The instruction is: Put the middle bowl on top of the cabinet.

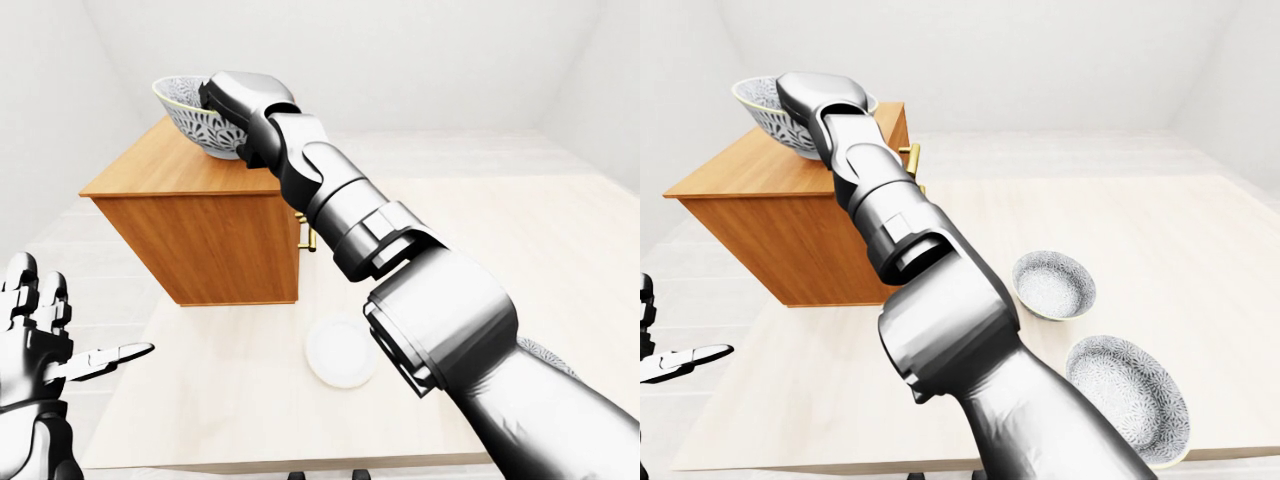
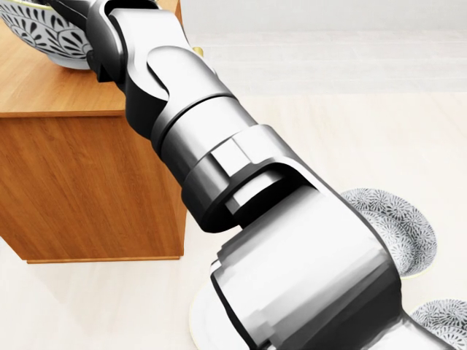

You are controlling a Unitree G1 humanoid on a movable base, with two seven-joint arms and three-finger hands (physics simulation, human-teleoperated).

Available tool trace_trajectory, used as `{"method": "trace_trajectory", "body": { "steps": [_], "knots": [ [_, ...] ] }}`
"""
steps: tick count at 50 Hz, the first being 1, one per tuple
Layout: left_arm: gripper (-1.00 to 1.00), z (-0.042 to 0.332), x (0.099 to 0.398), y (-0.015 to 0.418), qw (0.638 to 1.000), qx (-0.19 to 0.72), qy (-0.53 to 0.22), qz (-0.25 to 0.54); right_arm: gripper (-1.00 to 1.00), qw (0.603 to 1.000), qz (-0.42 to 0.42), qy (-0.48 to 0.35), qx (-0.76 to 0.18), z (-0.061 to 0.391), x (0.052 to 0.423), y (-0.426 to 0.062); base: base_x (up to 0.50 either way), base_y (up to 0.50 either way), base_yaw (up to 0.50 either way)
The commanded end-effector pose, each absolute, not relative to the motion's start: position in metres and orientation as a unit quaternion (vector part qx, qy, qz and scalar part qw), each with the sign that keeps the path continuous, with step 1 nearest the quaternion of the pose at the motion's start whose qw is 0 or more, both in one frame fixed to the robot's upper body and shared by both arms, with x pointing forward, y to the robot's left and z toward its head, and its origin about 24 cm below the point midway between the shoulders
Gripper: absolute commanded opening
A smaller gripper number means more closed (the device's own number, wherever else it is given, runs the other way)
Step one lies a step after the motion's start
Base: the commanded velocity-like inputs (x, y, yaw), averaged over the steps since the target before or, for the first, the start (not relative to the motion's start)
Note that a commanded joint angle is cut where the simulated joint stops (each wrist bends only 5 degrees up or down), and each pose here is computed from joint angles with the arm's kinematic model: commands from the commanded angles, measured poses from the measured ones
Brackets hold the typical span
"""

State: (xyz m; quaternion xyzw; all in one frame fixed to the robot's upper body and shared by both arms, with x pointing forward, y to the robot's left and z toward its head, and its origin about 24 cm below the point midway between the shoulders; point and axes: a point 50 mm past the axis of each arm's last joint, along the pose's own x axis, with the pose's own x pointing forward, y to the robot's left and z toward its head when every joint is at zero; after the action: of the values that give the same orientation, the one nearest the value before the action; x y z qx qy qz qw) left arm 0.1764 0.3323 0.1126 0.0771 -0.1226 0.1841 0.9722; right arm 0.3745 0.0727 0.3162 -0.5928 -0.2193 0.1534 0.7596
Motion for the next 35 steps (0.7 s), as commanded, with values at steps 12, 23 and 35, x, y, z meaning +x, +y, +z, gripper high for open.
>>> {"method": "trace_trajectory", "body": {
  "steps": [12,23,35],
  "knots": [
    [1.00,0.112,0.178,0.330,0.972,0.082,-0.121,0.183,0.07,0.775,0.151,-0.213,-0.575,0.315,0.378,0.068,0.00,0.00,0.00],
    [1.00,0.106,0.181,0.330,0.973,0.083,-0.117,0.183,1.00,0.775,0.149,-0.216,-0.575,0.316,0.377,0.068,0.00,0.00,0.00],
    [1.00,0.102,0.184,0.329,0.973,0.085,-0.112,0.182,1.00,0.775,0.145,-0.221,-0.573,0.322,0.376,0.068,0.00,0.00,0.00]
  ]
}}
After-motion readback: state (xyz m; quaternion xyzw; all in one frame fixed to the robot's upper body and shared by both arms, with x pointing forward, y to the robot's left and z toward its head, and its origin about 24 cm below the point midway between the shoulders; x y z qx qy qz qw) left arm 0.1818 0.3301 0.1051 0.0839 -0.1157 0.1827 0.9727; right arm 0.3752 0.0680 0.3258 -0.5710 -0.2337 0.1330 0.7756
